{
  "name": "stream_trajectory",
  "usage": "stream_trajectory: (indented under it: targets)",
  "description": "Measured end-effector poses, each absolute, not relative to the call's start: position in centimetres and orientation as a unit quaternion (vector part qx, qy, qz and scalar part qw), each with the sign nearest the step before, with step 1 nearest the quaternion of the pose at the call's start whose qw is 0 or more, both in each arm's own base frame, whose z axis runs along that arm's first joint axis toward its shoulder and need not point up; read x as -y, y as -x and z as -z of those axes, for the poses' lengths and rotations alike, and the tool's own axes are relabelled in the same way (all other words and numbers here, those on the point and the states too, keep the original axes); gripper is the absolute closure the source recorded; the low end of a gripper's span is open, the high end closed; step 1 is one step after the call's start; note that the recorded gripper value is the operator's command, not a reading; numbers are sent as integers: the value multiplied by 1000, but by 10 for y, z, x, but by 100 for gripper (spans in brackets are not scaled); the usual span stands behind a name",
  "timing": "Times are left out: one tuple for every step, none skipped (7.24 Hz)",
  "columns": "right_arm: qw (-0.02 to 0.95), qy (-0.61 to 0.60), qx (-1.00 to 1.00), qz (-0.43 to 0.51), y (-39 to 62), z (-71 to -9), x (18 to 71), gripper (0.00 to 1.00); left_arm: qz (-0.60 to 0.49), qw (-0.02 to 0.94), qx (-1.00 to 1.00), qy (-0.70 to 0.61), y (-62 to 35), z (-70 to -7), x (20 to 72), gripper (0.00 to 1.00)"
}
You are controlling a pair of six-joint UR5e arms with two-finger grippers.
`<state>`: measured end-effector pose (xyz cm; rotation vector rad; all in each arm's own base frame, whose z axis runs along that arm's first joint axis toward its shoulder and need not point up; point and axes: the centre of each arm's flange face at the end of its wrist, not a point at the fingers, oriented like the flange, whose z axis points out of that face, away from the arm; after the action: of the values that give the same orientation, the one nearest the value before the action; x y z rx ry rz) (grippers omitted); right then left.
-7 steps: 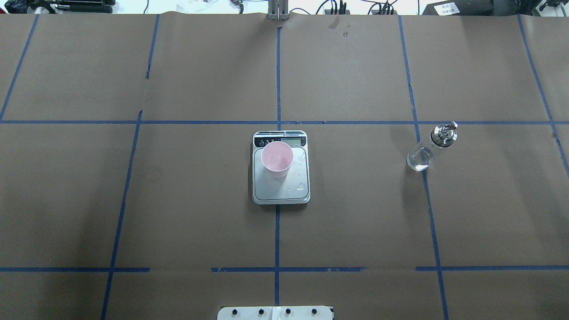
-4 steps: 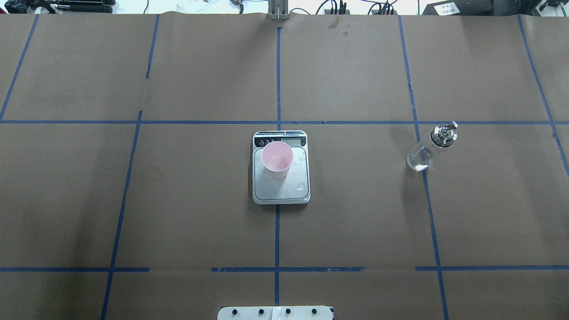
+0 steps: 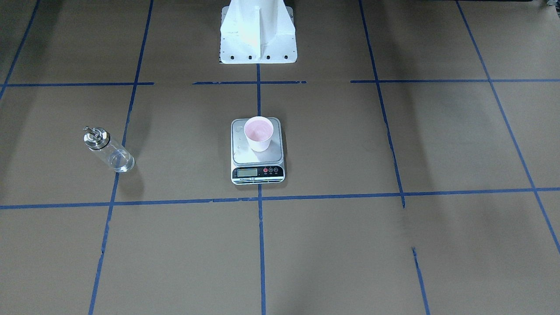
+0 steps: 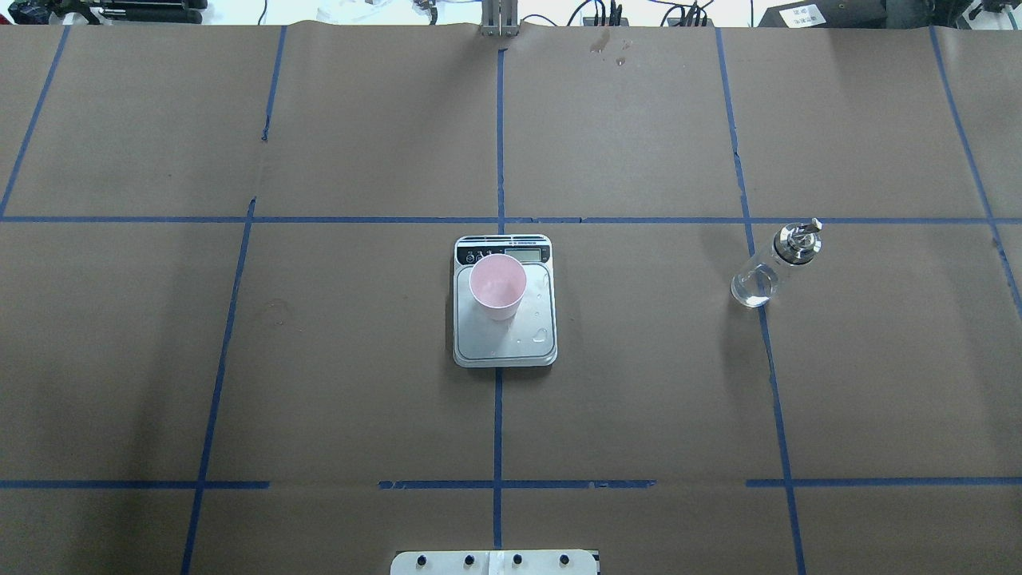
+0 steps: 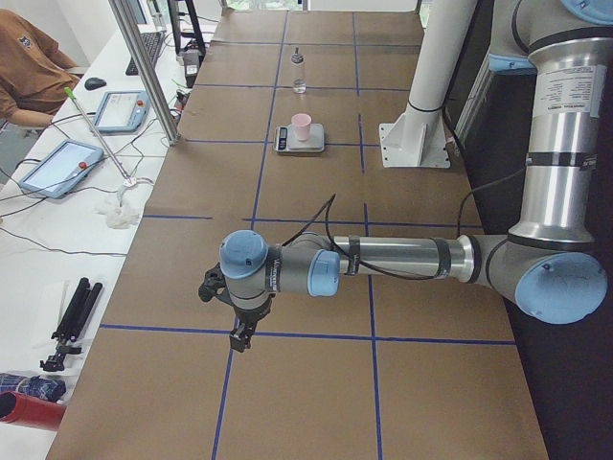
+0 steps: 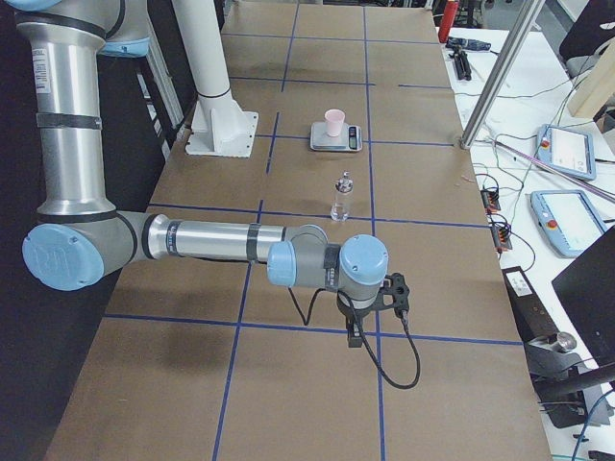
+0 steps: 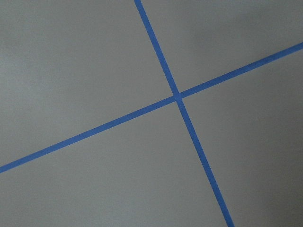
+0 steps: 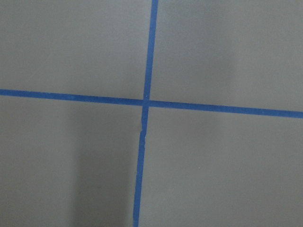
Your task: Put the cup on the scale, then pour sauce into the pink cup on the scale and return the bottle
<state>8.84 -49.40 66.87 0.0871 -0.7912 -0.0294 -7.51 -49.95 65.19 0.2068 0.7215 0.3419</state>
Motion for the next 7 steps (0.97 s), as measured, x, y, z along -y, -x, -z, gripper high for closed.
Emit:
stream_trajectory:
  targets:
    - [922, -49, 383, -3, -89, -674, 496, 0, -165, 916, -351, -100, 75, -652, 499, 0]
    - [922, -51, 383, -13, -89, -675, 497, 0, -164, 917, -351, -100, 76, -652, 499, 0]
    - [922, -52, 384, -17, -89, -675, 497, 0, -164, 917, -351, -100, 76, -652, 499, 0]
    - [921, -53, 385, -18, -89, -674, 497, 0, -162, 917, -351, -99, 76, -652, 499, 0]
    - [921, -53, 386, -19, -89, -674, 497, 0, -147, 919, -353, -92, 76, -653, 499, 0]
    - [921, -53, 386, -19, -89, -673, 497, 0, -113, 924, -357, -79, 75, -654, 500, 0]
    - [921, -54, 386, -19, -89, -673, 497, 0, -73, 928, -360, -65, 75, -652, 502, 0]
